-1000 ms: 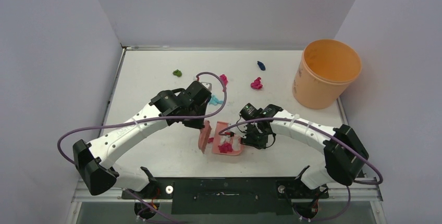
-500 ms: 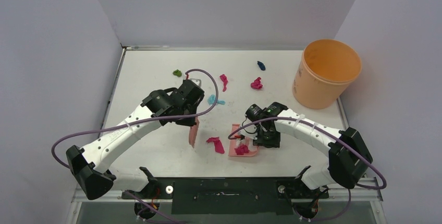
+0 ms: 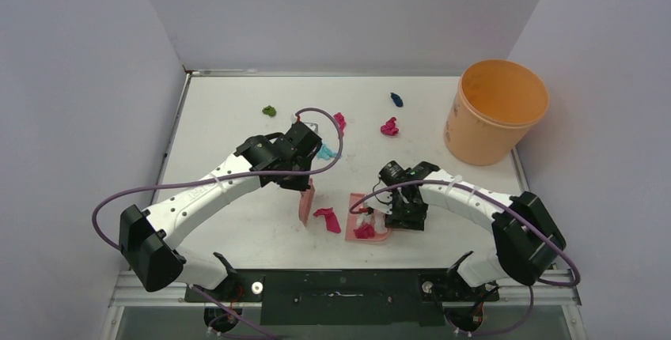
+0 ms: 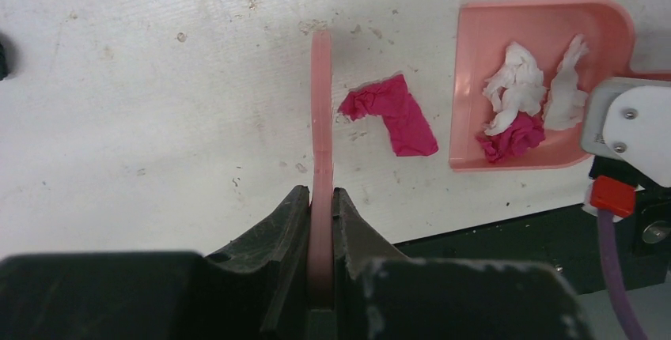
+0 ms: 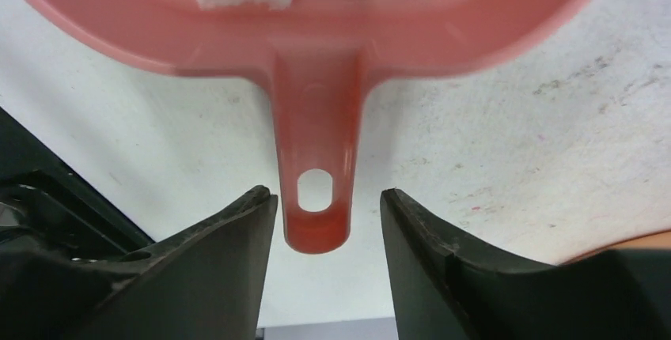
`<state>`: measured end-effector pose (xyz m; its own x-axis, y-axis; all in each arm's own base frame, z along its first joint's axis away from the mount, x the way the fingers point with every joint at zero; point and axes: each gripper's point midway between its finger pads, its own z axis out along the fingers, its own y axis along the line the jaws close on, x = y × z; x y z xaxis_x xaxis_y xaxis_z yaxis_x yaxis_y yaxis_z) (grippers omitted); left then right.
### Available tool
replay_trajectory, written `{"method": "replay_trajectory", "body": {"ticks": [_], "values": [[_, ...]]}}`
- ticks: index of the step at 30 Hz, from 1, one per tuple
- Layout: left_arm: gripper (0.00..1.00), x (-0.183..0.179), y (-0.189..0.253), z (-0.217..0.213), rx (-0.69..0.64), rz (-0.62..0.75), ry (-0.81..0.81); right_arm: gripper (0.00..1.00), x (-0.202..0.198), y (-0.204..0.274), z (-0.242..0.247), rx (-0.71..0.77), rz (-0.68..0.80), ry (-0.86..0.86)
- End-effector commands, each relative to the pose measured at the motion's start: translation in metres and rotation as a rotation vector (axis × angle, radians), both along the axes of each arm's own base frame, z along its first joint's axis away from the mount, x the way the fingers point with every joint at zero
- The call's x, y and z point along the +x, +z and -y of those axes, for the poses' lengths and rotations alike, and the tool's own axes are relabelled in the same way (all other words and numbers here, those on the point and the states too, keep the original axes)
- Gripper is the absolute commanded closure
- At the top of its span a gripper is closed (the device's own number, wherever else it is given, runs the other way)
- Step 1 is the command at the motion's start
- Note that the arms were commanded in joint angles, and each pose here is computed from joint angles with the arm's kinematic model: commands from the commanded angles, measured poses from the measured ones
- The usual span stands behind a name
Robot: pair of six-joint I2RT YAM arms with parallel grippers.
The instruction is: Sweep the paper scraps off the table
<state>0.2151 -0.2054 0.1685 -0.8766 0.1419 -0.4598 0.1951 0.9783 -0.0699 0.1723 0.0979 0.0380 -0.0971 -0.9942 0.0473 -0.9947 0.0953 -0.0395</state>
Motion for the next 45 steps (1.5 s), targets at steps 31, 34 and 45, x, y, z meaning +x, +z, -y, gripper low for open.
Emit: {"method": "replay_trajectory", "body": {"ticks": [31, 34, 45], "values": [[1.00, 0.005, 0.007, 0.007, -0.070, 0.050, -0.003, 0.89, 0.013, 0.034, 0.002, 0.237, -0.038, 0.011], [1.00, 0.007, 0.013, 0.004, -0.065, 0.065, 0.006, 0.89, 0.007, 0.043, 0.002, 0.160, -0.026, 0.027], [1.00, 0.009, -0.012, 0.004, -0.021, 0.016, 0.033, 0.91, 0.002, 0.035, -0.010, 0.081, -0.040, 0.022]]}}
